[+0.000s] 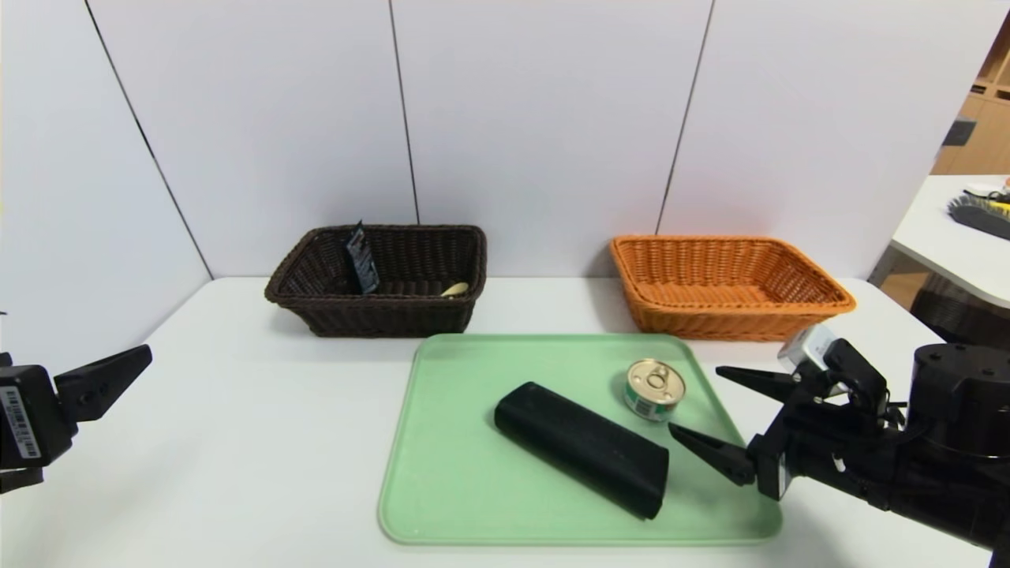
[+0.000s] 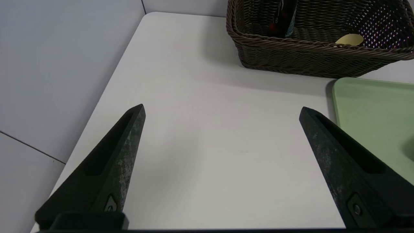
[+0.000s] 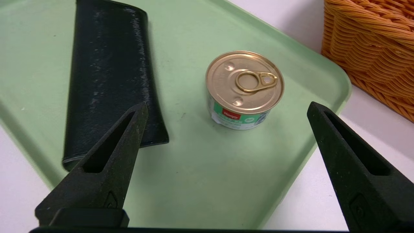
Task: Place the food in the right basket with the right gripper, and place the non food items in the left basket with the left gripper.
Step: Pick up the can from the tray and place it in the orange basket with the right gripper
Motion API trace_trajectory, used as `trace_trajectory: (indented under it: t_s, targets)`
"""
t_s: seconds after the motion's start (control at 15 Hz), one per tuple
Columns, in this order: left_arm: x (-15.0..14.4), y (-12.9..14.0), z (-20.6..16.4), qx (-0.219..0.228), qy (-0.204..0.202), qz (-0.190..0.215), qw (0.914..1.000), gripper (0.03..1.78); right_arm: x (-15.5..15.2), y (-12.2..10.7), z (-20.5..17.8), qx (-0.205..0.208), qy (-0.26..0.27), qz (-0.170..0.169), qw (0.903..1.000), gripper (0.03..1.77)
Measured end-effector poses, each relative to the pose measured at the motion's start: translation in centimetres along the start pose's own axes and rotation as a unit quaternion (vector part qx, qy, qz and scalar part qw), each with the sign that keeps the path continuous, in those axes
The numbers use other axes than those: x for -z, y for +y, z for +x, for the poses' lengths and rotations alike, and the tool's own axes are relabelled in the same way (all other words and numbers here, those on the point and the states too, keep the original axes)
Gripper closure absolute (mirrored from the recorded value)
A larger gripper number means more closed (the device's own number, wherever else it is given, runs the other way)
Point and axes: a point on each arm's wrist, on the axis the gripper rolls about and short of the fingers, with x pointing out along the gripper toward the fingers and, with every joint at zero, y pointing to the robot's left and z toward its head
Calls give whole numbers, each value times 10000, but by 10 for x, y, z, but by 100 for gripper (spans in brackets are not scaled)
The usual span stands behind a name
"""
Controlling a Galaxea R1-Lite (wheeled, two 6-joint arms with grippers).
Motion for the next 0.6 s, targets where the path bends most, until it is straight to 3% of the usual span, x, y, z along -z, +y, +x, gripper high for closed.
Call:
trace_trajectory:
  t_s: [0.4,0.6]
  targets:
    - [5,0,-2,85,37,46,9999,12,13,-9,26,274,-206,-107,9994,10]
    - [7,1,-3,113,55,74,9999,12,22,-10,35,323,-73,-33,9994,10]
